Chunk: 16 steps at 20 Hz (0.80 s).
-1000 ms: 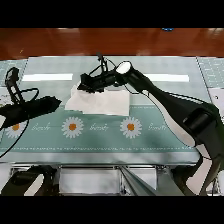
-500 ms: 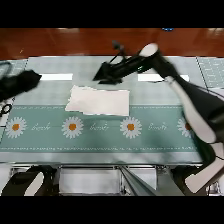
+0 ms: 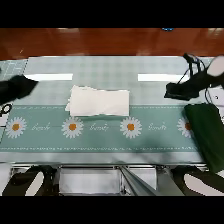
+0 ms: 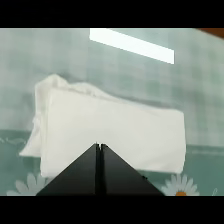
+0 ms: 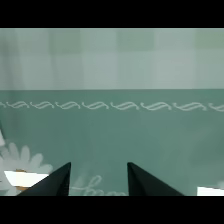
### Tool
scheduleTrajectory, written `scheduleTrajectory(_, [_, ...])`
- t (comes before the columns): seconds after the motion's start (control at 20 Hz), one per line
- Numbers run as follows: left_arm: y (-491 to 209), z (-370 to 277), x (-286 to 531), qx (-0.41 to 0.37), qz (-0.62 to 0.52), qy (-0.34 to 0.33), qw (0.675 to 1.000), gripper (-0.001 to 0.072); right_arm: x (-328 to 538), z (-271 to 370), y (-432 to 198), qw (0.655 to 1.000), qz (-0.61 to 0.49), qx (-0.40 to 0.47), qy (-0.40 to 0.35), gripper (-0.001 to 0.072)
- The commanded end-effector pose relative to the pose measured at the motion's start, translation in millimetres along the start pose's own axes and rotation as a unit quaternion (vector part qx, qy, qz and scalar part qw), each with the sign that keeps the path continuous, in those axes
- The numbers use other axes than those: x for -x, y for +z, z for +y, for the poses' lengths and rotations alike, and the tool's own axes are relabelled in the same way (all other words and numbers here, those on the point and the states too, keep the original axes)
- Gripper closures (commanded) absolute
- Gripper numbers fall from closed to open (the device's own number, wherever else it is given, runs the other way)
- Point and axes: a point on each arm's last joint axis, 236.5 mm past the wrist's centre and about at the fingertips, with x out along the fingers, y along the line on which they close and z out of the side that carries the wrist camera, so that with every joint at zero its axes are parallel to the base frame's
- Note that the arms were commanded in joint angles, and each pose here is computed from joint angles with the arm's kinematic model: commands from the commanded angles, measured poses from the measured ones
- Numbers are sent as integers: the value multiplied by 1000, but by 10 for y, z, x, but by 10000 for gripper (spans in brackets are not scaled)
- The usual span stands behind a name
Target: Fold the shirts.
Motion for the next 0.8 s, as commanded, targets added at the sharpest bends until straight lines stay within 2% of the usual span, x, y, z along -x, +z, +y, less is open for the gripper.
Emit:
scheduleTrajectory(0.0, [-678, 58, -359, 7, 78, -12, 997, 691, -503, 370, -56, 985, -33, -72, 153, 294])
scheduleTrajectory(0.15, [-809, 108, -524, 23, 77, -15, 997, 691, -960, 820, -161, 968, 28, -89, 234, 294])
scheduleTrajectory(0.25, [-770, 125, -553, 25, 69, -14, 997, 691, -1192, 1022, -219, 959, 56, -97, 260, 295])
scheduleTrajectory(0.65, [-712, 124, -559, 26, 57, -14, 998, 691, -1546, 1614, -256, 953, 113, -37, 280, 303])
scheduleTrajectory(0.7, [-712, 115, -558, 28, 57, -16, 998, 691, -1548, 1653, -231, 953, 113, -34, 280, 310])
scheduleTrajectory(0.75, [-710, 105, -558, 30, 56, -18, 998, 691, -1543, 1682, -204, 953, 111, -30, 281, 353])
